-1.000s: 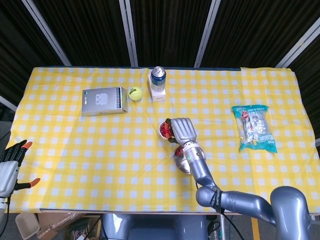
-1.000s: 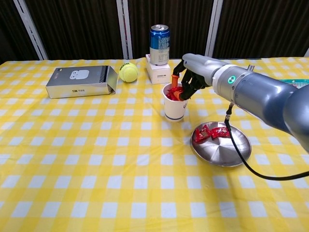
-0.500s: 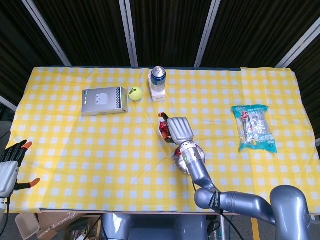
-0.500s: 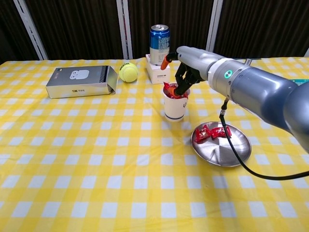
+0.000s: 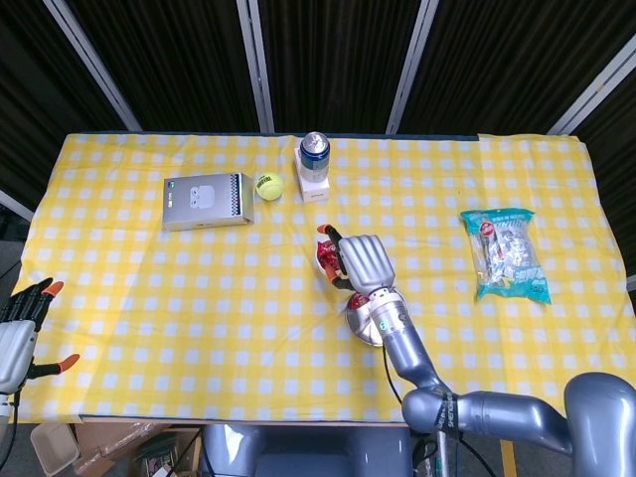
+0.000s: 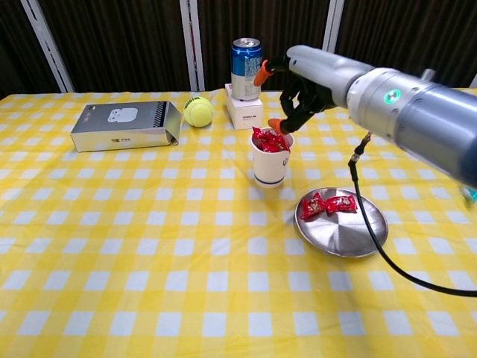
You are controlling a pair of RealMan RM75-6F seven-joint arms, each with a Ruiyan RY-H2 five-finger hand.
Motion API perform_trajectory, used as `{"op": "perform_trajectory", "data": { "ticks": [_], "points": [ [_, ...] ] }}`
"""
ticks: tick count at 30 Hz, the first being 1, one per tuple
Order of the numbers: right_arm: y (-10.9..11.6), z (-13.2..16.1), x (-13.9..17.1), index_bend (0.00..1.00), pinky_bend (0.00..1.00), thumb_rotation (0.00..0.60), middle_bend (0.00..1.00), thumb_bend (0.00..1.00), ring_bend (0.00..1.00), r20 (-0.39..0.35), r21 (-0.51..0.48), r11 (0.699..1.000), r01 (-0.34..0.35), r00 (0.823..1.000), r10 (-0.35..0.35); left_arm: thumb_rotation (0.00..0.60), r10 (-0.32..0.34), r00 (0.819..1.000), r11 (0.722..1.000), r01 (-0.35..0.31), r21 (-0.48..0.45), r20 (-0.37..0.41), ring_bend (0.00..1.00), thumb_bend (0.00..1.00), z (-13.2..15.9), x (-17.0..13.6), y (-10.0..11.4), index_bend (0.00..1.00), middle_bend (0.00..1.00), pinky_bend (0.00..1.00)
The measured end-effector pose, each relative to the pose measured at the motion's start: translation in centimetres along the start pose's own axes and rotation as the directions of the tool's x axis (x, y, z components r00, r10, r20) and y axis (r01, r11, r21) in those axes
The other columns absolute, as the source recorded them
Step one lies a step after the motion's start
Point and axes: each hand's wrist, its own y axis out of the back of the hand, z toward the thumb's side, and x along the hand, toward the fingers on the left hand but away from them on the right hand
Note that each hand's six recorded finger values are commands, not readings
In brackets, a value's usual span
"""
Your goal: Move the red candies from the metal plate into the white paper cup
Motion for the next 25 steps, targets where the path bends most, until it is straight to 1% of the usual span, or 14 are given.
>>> {"op": "perform_trajectory", "data": {
  "ticks": [3, 4, 6, 9, 10, 11, 12, 13, 14, 15, 16, 18, 21, 25],
  "points": [
    [1.8, -1.1, 2.0, 0.23, 0.98, 0.600, 0.76, 0.43, 0.87, -0.014, 0.011, 0.999, 0.034, 0.999, -0.033, 0.600, 0.011, 1.000, 1.000, -0.011, 0.002, 0.006, 0.00, 0.03, 0.0, -0.1, 0.2, 0.00, 0.00, 0.00],
    [2.4, -1.6, 2.7, 0.23, 0.96, 0.600, 0.76, 0.43, 0.85, -0.016, 0.021, 0.999, 0.046, 0.999, -0.045, 0.600, 0.015, 1.000, 1.000, -0.015, 0.002, 0.008, 0.00, 0.03, 0.0, -0.1, 0.2, 0.00, 0.00, 0.00],
    [3.6, -3.0, 4.4, 0.23, 0.90, 0.600, 0.72, 0.43, 0.78, -0.018, 0.055, 0.996, 0.076, 0.997, -0.076, 0.600, 0.023, 1.000, 1.000, -0.023, 0.004, 0.015, 0.00, 0.03, 0.1, -0.1, 0.3, 0.00, 0.00, 0.00],
    [5.0, -5.5, 7.4, 0.22, 0.77, 0.600, 0.56, 0.43, 0.57, -0.022, 0.122, 0.986, 0.110, 0.994, -0.108, 0.600, 0.043, 0.999, 0.999, -0.043, 0.010, 0.026, 0.00, 0.03, 0.2, -0.2, 0.6, 0.00, 0.00, 0.00],
    [5.3, -6.3, 8.4, 0.19, 0.69, 0.600, 0.48, 0.43, 0.46, -0.022, 0.144, 0.983, 0.115, 0.993, -0.113, 0.600, 0.051, 0.998, 0.999, -0.052, 0.013, 0.030, 0.00, 0.03, 0.2, -0.3, 0.7, 0.00, 0.00, 0.00],
    [5.5, -7.2, 9.5, 0.15, 0.59, 0.600, 0.38, 0.42, 0.33, -0.020, 0.167, 0.979, 0.116, 0.993, -0.114, 0.600, 0.060, 0.998, 0.998, -0.061, 0.015, 0.033, 0.00, 0.03, 0.2, -0.3, 0.8, 0.00, 0.00, 0.00],
    [5.7, -8.5, 11.1, 0.10, 0.51, 0.600, 0.30, 0.42, 0.24, -0.013, 0.196, 0.974, 0.112, 0.994, -0.111, 0.600, 0.065, 0.997, 0.998, -0.066, 0.017, 0.035, 0.00, 0.03, 0.2, -0.3, 0.9, 0.00, 0.00, 0.00],
    [5.9, -9.5, 12.3, 0.05, 0.38, 0.600, 0.19, 0.40, 0.12, -0.005, 0.218, 0.970, 0.105, 0.994, -0.106, 0.600, 0.074, 0.997, 0.997, -0.075, 0.022, 0.039, 0.00, 0.02, 0.1, -0.3, 1.0, 0.00, 0.00, 0.00],
    [6.0, -10.1, 13.1, 0.02, 0.27, 0.600, 0.09, 0.38, 0.04, 0.003, 0.232, 0.968, 0.099, 0.995, -0.102, 0.600, 0.078, 0.996, 0.997, -0.079, 0.025, 0.040, 0.00, 0.03, 0.1, -0.4, 1.0, 0.00, 0.00, 0.00],
    [6.2, -11.7, 14.9, 0.00, 0.21, 0.600, 0.05, 0.37, 0.01, 0.027, 0.263, 0.961, 0.082, 0.995, -0.093, 0.600, 0.084, 0.996, 0.996, -0.085, 0.030, 0.042, 0.00, 0.03, 0.1, -0.4, 1.0, 0.00, 0.00, 0.00],
    [6.4, -12.5, 15.9, 0.00, 0.15, 0.600, 0.01, 0.35, 0.00, 0.042, 0.280, 0.957, 0.075, 0.995, -0.090, 0.600, 0.088, 0.995, 0.995, -0.089, 0.037, 0.043, 0.00, 0.03, 0.1, -0.4, 1.0, 0.00, 0.00, 0.00],
    [6.8, -14.0, 17.9, 0.00, 0.11, 0.600, 0.00, 0.33, 0.00, 0.075, 0.319, 0.946, 0.063, 0.993, -0.091, 0.600, 0.093, 0.995, 0.994, -0.096, 0.054, 0.043, 0.00, 0.02, 0.0, -0.5, 1.1, 0.00, 0.00, 0.00],
    [7.1, -15.5, 20.3, 0.00, 0.09, 0.600, 0.00, 0.32, 0.00, 0.106, 0.359, 0.931, 0.060, 0.989, -0.104, 0.600, 0.109, 0.993, 0.989, -0.113, 0.097, 0.045, 0.00, 0.02, -0.2, -0.5, 1.2, 0.00, 0.00, 0.00],
    [8.3, -17.2, 23.3, 0.00, 0.09, 0.600, 0.00, 0.32, 0.00, 0.112, 0.423, 0.899, 0.110, 0.979, -0.172, 0.600, 0.144, 0.989, 0.978, -0.149, 0.147, 0.045, 0.00, 0.02, -0.2, -0.7, 1.4, 0.00, 0.00, 0.00]
  ]
}}
